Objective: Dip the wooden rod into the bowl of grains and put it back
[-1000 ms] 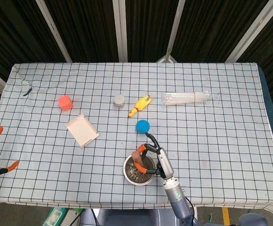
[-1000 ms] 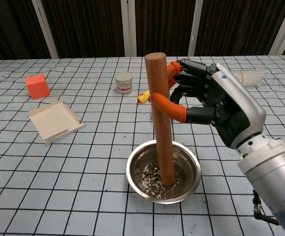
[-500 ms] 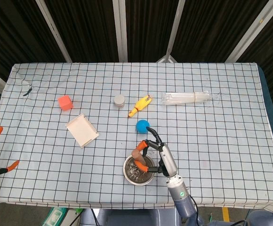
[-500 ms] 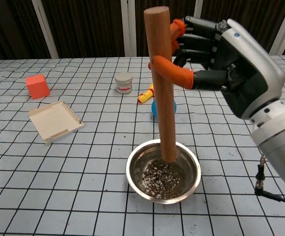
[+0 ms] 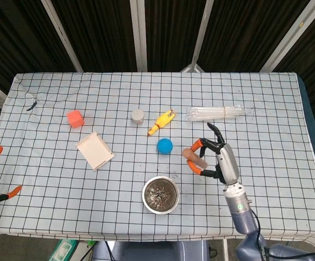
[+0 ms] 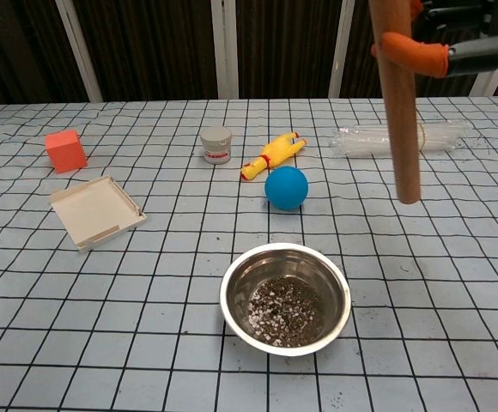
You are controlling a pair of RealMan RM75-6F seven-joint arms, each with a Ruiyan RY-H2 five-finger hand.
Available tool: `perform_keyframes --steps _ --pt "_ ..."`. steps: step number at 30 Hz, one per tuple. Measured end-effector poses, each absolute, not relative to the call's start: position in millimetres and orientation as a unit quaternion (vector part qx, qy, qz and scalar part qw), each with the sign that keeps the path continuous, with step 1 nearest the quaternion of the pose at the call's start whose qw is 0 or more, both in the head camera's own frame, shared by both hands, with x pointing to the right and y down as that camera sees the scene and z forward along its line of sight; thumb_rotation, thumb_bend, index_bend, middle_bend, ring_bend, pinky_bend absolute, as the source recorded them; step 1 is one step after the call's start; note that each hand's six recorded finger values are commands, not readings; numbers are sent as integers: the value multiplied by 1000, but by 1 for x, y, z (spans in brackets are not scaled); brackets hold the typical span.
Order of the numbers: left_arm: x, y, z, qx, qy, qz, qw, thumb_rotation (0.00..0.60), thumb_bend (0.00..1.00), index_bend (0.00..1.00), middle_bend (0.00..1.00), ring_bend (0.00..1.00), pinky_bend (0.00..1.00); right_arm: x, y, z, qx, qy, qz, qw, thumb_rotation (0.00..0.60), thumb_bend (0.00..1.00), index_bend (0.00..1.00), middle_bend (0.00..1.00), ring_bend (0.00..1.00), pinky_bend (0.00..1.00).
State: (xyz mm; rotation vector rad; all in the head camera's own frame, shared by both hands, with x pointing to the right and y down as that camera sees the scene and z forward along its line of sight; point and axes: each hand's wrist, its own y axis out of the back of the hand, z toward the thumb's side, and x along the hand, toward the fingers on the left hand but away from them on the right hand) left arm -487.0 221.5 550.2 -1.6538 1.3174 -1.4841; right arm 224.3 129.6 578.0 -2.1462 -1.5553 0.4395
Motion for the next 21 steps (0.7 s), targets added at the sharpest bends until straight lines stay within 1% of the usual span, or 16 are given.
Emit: perform_keyframes --steps 5,8,11,13,15,16,18,21 --pt "-486 222 550 -615 490 -552 277 600 63 0 0 0 0 281 113 592 -738 -531 268 320 600 601 728 644 651 96" --pt "-486 222 550 -615 489 -552 277 600 62 0 0 0 0 311 107 597 -705 -512 331 362 600 602 728 644 651 94" --pt "-484 222 551 -617 487 -552 278 600 62 0 0 0 0 333 108 603 -684 -486 386 383 600 601 723 644 651 53" --pt "-483 222 552 -619 486 -551 277 600 62 0 0 0 0 338 113 608 -681 -464 412 389 600 601 694 643 638 19" --pt "-482 223 552 -620 486 -551 276 600 62 0 0 0 0 338 121 615 -683 -436 436 393 600 602 625 618 589 2" --pt "-481 223 552 -620 485 -551 277 600 62 0 0 0 0 336 124 618 -684 -423 445 394 600 601 566 585 540 0" --pt "-481 224 552 -620 483 -553 277 600 62 0 0 0 0 332 132 626 -686 -390 467 399 600 601 478 525 458 0" --pt "-481 225 551 -619 484 -554 276 600 62 0 0 0 0 323 143 637 -687 -340 495 410 600 599 380 457 358 0"
